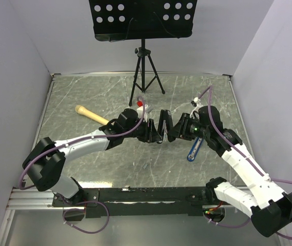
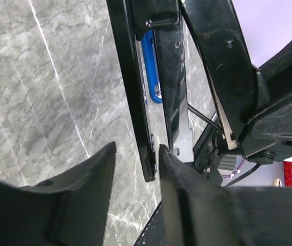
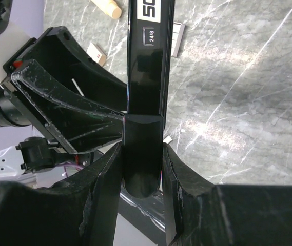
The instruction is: Unload the staples from the stapler
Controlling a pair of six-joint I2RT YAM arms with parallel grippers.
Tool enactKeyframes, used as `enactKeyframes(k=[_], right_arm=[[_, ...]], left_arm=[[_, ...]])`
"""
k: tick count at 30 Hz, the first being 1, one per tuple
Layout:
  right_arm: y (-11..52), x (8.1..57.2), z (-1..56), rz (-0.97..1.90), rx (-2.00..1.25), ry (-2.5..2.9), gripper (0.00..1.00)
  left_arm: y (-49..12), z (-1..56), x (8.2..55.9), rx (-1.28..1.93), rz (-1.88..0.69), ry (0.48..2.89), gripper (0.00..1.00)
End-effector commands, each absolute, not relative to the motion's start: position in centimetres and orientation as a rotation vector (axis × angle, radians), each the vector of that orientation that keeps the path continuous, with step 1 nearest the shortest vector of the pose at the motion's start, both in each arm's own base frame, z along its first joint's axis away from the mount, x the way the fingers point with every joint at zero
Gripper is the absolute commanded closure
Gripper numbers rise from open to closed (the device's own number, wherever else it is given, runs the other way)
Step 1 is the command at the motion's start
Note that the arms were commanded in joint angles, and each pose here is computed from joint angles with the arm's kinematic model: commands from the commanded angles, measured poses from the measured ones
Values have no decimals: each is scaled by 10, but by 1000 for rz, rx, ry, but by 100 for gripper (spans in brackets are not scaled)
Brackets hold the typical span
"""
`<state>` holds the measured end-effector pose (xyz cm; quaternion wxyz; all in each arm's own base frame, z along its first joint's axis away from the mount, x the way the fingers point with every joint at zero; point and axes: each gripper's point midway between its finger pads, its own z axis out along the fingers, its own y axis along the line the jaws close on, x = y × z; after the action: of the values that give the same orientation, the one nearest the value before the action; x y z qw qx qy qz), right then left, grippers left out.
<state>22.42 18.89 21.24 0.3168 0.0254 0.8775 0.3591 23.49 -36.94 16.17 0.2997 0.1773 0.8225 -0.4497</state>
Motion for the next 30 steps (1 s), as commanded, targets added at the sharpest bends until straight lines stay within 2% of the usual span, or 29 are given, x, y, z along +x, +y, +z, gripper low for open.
enactKeyframes(k=[1, 3, 6, 7, 10, 12, 14, 15, 18, 25, 30], right_arm=[[205, 237, 245, 1049, 0, 2161, 100], [208, 236, 242, 1067, -5, 2170, 100], [210, 237, 237, 1080, 1, 2175, 100], [210, 238, 234, 1078, 5, 2181, 100], [208, 239, 229, 1052, 4, 2189, 100], [206, 240, 226, 1039, 8, 2193, 94], [207, 238, 222, 1044, -1, 2193, 82], [207, 237, 222, 1049, 0, 2193, 71], [208, 233, 213, 1069, -1, 2197, 56], [214, 225, 190, 1093, -13, 2231, 42], [213, 221, 180, 1068, 5, 2259, 41]], left_arm=[[-376, 174, 236, 484, -1250, 2124, 51], [-382, 180, 231, 499, -1318, 2107, 50], [-389, 184, 221, 514, -1412, 2105, 61], [-391, 187, 220, 515, -1439, 2091, 74], [-395, 189, 212, 515, -1516, 2098, 99], [-396, 189, 208, 491, -1559, 2112, 99], [-396, 196, 206, 473, -1592, 2087, 99], [-395, 196, 207, 459, -1593, 2089, 99], [-395, 201, 209, 438, -1591, 2073, 99], [-399, 202, 211, 413, -1620, 2068, 99], [-401, 203, 213, 386, -1625, 2079, 99]])
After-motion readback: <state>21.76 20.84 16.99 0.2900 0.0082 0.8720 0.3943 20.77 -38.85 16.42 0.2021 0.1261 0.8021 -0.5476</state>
